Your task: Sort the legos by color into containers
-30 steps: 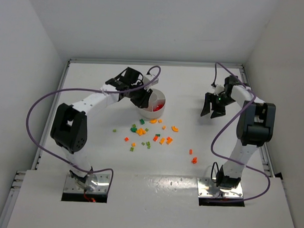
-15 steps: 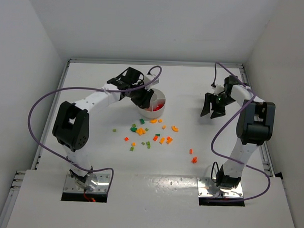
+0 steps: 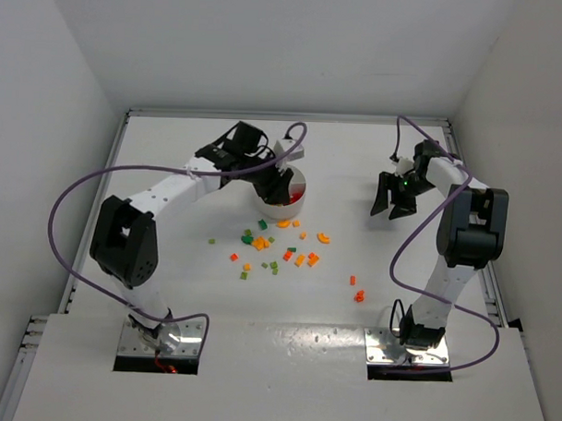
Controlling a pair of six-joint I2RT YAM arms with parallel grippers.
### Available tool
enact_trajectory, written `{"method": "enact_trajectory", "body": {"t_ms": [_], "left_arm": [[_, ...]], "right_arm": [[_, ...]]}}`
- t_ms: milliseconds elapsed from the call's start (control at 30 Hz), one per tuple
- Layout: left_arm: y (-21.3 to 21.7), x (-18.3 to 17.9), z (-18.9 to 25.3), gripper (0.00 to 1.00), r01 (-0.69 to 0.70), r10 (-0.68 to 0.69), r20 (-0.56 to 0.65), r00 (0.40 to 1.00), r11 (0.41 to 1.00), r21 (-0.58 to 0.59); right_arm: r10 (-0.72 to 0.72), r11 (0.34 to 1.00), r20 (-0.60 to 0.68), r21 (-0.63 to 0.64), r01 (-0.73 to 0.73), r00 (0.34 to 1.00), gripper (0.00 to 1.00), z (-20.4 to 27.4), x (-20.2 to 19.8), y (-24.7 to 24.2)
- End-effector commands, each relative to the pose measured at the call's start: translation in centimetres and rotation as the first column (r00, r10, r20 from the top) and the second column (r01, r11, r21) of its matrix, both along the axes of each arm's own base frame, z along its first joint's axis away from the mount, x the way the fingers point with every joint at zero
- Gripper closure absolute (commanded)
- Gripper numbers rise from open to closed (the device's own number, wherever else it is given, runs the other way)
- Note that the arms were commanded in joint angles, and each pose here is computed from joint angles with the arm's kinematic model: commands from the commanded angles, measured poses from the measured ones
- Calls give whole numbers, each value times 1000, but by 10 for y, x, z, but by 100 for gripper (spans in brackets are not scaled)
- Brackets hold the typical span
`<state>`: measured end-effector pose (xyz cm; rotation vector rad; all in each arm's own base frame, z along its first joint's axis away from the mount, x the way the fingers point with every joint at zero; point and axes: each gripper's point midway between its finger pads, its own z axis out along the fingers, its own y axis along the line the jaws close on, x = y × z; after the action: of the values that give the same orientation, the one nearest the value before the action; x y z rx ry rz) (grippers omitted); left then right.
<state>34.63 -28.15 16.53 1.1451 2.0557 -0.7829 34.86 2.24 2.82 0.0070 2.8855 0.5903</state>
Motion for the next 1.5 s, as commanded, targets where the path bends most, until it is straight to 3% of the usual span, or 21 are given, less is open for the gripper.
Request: {"method": "enact_trajectory", "body": {"t_ms": [0, 100, 133, 267, 367, 467, 533, 867, 1033, 1467], "left_arm": [[-58, -55, 40, 49, 317, -305, 108, 946, 939, -129], [-98, -96, 19, 51, 445, -431, 123, 894, 887, -127], [-119, -119, 21, 53, 530, -505, 184, 843, 838, -131], [-150, -169, -7, 57, 699, -667, 243, 704, 711, -74], [-171, -186, -21, 57, 756, -719, 275, 638, 653, -47], [-193, -187, -25, 55, 749, -702, 330, 632, 663, -24], [-205, -180, -30, 55, 714, -658, 374, 654, 700, -16], [-221, -172, -75, 61, 624, -590, 320, 741, 781, -5], [-219, -165, -96, 50, 597, -580, 293, 760, 801, 36], [-220, -157, -134, 48, 550, -552, 225, 803, 831, 79]], "right_arm": [[16, 1000, 57, -10, -15, 998, 36, 14, 14, 1], [16, 1000, 66, -11, -15, 998, 36, 15, 13, 1], [16, 1000, 66, -11, -15, 998, 36, 15, 13, 1], [6, 1000, 75, -22, -4, 997, 36, 18, 14, -4], [6, 1000, 66, -20, -4, 998, 36, 16, 11, -4], [-5, 1000, 74, -30, 7, 997, 36, 18, 12, -9], [-5, 999, 83, -32, 8, 997, 36, 19, 14, -9], [-5, 999, 92, -33, 8, 996, 36, 22, 15, -9], [-5, 999, 92, -33, 8, 996, 36, 22, 15, -9], [-5, 999, 92, -33, 8, 996, 36, 22, 15, -9]]}}
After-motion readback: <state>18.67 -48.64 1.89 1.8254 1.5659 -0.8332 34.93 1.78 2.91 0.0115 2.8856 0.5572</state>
